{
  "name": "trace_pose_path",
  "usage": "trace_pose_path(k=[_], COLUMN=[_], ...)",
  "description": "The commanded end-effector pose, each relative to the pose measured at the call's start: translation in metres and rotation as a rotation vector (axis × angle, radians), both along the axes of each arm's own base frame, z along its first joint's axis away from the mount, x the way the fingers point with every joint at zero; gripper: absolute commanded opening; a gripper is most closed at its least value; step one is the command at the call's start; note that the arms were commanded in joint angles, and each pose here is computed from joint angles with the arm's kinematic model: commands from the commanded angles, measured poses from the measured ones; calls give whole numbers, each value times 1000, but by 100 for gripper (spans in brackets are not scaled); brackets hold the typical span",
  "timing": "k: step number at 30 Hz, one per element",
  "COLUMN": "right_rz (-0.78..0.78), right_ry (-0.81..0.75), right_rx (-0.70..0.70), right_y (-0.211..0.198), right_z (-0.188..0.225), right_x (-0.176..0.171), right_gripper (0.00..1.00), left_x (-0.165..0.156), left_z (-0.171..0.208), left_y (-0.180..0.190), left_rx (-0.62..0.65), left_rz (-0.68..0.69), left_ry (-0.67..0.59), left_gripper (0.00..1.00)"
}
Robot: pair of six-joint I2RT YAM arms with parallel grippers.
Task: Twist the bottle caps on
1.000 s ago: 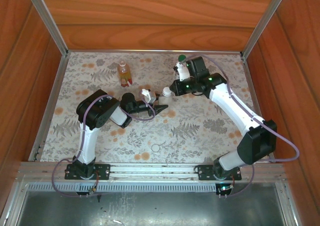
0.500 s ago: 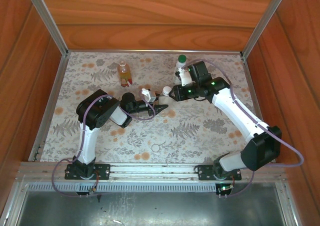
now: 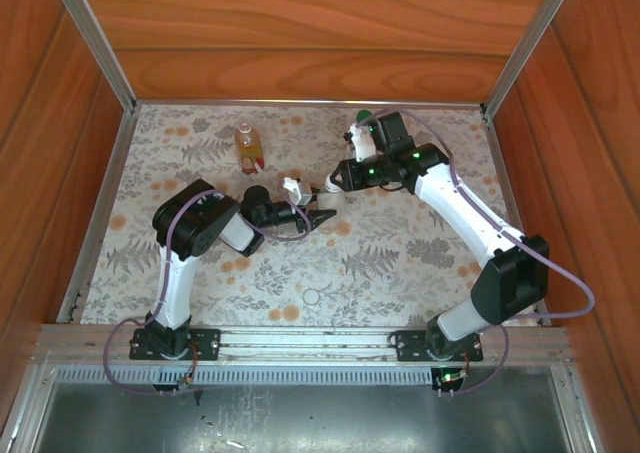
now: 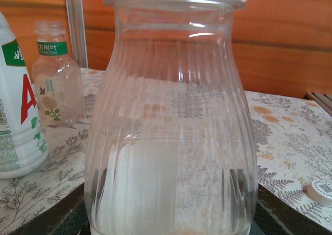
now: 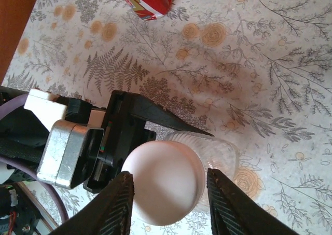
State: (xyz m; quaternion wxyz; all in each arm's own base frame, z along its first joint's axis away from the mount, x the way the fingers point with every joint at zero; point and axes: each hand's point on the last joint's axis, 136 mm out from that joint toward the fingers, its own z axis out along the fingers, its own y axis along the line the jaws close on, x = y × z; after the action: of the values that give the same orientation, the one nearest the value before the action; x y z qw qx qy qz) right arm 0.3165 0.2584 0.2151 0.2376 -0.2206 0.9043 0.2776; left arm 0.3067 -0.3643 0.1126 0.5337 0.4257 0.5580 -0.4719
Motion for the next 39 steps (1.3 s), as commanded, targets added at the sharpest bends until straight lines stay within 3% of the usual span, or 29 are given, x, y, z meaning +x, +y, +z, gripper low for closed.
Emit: trace_pose_path(k=[1, 9, 32, 36, 39], right_rz=[9, 31, 94, 71, 3], right_ry=[81, 158, 182, 144, 46], right_rx=[-78, -173, -427, -407, -339], right_y=[-14, -29, -36, -30, -23], right_z=[-28, -59, -89, -70, -42], right_x=[-18, -36, -49, -42, -26], right_gripper=[37, 36, 34, 35, 41], left_x=[-11, -10, -10, -11, -12], left_z=[-31, -29, -30, -31, -31], left_y=[-1, -1, 0, 0, 1], left_rx=[61, 59, 61, 63, 64], left_rz=[-38, -37, -34, -35, -35], left_ry=[121, 121, 120, 121, 121], left_gripper=[59, 59, 59, 59, 59])
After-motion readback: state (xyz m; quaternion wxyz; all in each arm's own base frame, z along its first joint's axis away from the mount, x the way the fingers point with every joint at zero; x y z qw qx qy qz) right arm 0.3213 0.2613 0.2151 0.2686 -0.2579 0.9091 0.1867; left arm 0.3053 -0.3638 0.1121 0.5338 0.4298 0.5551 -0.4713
